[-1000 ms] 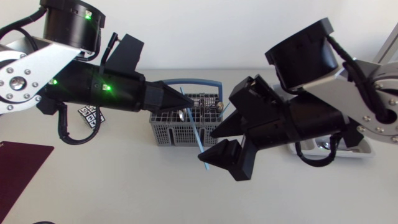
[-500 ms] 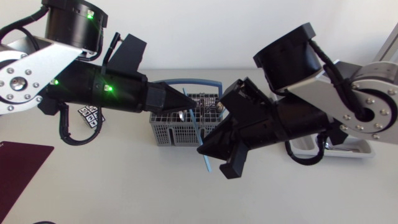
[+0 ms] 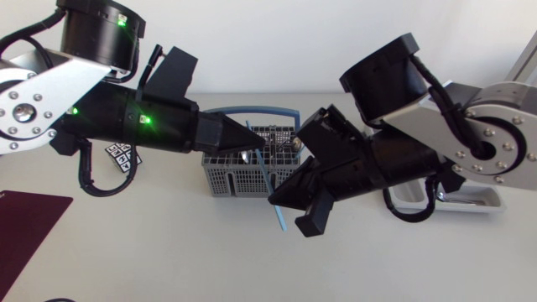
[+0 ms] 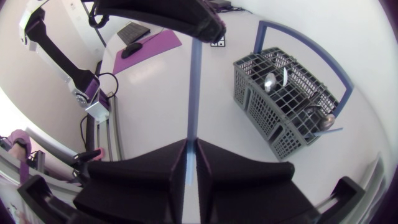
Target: Transfer all utensils from the basket to the drawer tray.
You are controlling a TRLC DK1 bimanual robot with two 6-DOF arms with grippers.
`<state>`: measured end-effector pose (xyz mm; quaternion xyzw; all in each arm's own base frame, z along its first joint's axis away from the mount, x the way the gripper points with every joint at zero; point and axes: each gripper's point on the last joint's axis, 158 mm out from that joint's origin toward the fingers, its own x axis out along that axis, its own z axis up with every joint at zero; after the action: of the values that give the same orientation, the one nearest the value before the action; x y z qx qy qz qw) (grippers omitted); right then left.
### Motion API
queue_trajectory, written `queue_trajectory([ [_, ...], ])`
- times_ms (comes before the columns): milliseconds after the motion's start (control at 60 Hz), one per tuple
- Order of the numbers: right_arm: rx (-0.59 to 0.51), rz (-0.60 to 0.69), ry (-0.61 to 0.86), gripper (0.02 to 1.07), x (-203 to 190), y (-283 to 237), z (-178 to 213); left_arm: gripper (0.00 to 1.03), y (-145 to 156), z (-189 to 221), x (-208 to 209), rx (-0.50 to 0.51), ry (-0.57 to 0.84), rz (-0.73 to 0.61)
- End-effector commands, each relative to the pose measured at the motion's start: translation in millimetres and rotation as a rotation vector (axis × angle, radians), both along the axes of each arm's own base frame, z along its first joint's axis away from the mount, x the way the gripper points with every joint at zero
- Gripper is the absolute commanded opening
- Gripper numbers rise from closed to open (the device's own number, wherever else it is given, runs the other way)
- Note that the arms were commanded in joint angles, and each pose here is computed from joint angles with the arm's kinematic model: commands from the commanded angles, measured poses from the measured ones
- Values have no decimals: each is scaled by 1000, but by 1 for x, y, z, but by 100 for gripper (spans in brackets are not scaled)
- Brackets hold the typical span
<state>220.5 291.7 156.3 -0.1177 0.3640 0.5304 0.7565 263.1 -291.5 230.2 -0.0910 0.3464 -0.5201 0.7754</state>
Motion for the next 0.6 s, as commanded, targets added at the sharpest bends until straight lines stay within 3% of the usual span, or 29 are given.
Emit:
queue_trajectory([
  [0,6,29,18,9,-4,6,2,16,-3,14,0,-35,7,3],
  [167,-11,44,46,9,-12,2,-7,51,-1,32,4,-56,-25,12],
  [233,-20,47,53,9,-15,0,-10,60,3,42,9,-70,-48,29],
  [383,-36,32,56,9,-14,-10,-14,69,17,61,27,-103,-90,90],
  [583,-44,-54,38,10,1,-44,-14,72,46,88,49,-134,-172,183],
])
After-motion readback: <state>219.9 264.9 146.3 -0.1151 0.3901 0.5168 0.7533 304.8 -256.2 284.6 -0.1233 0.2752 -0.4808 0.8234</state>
